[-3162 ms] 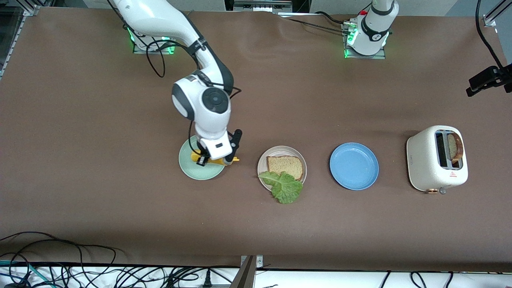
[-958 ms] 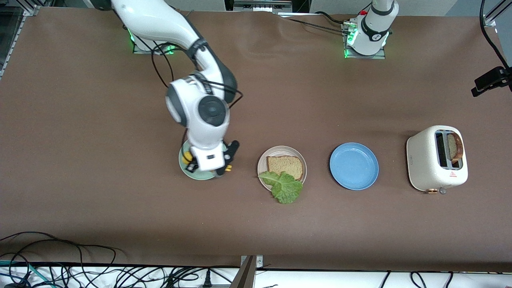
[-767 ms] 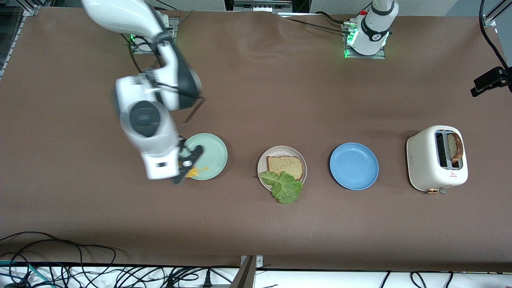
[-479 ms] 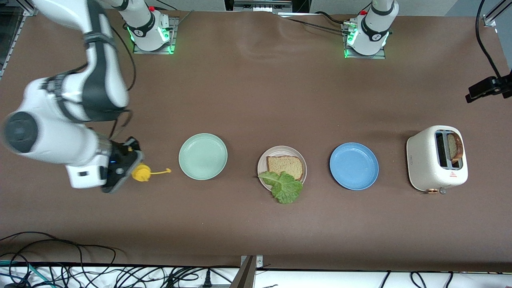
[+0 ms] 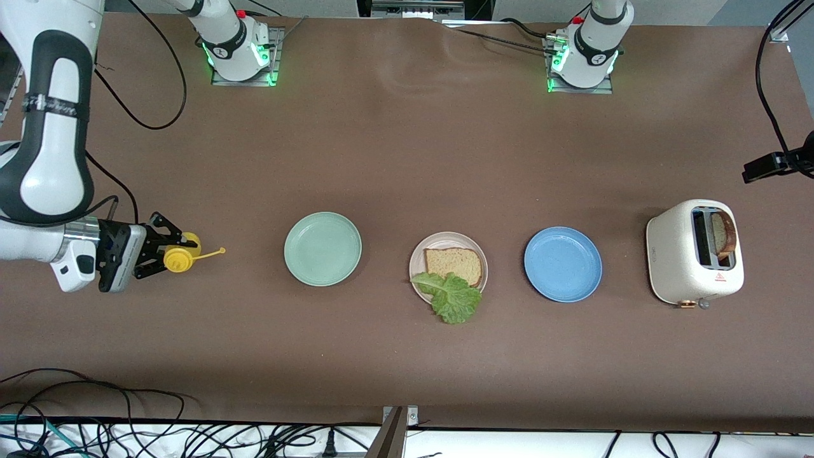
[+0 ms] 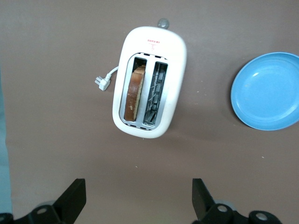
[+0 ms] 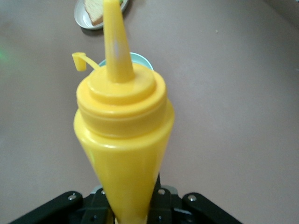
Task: Make sandwich on beige plate with both arms
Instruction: 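Return the mustard with the right gripper while the left gripper reaches the toaster, then grasp the toaster bread with the left gripper while the right gripper releases mustard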
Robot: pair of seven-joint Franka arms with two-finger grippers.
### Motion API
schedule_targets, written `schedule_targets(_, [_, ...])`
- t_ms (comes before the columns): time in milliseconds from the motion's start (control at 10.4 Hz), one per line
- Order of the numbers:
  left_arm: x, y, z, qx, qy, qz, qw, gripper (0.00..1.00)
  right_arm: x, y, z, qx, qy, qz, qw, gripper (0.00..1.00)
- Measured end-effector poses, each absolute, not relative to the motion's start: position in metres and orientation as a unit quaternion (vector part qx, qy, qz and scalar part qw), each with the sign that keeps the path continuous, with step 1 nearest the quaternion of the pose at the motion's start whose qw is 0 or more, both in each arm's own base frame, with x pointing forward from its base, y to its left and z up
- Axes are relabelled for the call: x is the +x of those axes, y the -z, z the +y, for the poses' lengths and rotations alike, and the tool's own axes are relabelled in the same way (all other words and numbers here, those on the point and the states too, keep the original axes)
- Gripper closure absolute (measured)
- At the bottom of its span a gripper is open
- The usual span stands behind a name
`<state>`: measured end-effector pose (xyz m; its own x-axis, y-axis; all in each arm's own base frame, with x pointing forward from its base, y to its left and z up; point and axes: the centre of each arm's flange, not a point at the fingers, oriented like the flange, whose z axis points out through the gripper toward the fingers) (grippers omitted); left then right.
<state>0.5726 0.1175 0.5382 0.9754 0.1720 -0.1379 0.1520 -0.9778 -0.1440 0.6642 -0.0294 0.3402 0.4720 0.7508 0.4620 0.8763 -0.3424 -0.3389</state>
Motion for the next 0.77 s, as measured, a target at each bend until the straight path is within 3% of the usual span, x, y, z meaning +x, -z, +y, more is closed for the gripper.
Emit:
schedule_targets(383, [0.592, -0.448, 0.149, -0.996, -0.040, -0.057, 0.063, 0.00, 0.626, -0.280, -0.074, -0.776, 0.200, -0.497, 0.334, 0.74])
schedule_targets(767, [0.604, -0.407, 0.163, -0.998, -0.015, -0.028, 0.062, 0.00, 0.559, -0.197, -0.087, -0.760, 0.260, -0.480, 0.352, 0.74])
